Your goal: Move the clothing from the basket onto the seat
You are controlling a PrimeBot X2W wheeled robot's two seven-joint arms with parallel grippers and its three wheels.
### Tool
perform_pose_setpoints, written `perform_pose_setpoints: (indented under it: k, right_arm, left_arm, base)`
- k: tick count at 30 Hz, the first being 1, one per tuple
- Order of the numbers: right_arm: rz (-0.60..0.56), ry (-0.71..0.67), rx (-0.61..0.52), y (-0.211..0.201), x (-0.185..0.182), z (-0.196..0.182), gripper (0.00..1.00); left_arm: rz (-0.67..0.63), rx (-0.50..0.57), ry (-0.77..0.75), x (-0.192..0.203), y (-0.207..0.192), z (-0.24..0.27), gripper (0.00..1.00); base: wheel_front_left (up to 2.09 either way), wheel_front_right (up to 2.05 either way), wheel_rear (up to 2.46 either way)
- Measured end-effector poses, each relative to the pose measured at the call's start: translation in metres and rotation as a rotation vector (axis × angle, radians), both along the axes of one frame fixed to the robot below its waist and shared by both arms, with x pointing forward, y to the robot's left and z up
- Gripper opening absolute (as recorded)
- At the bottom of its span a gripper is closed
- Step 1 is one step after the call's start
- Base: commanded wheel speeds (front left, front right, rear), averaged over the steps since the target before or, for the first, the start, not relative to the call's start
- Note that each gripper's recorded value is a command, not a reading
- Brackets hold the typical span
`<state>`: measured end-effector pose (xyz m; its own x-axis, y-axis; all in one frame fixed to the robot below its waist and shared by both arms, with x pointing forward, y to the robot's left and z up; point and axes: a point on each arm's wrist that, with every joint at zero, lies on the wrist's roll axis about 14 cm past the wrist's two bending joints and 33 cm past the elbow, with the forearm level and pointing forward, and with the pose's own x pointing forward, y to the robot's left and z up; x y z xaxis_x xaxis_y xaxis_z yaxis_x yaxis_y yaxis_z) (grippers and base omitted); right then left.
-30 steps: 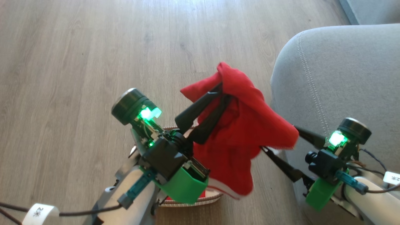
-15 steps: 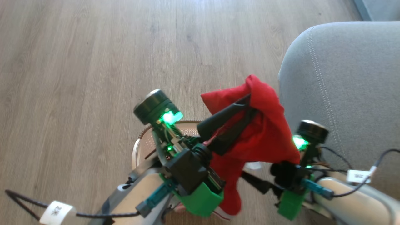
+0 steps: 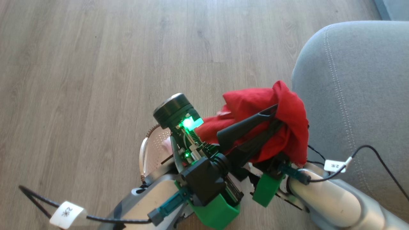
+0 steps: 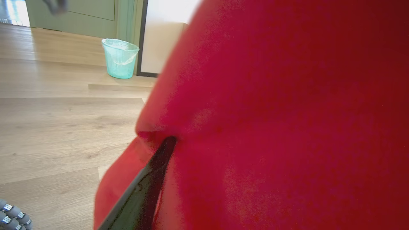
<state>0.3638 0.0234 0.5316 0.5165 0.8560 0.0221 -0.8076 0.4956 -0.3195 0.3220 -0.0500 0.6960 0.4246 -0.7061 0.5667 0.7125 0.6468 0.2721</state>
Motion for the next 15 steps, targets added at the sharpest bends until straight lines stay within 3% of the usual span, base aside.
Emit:
perform_pose_setpoints:
  k: [1, 15]
  right_arm:
    - [-0.007, 0.006, 0.015, 0.001, 0.002, 0.002, 0.0]
    - [-0.18, 0.021, 0.051, -0.033, 0.035, 0.003, 0.0]
  left_arm:
    - [-0.001, -0.005, 0.004, 0.0, 0.001, 0.001, 0.0]
    - [0.12, -0.035, 0.028, 0.024, 0.031, 0.002, 0.0]
  base:
    - [0.0, 0.0, 0.0]
    - [0.0, 0.0, 0.0]
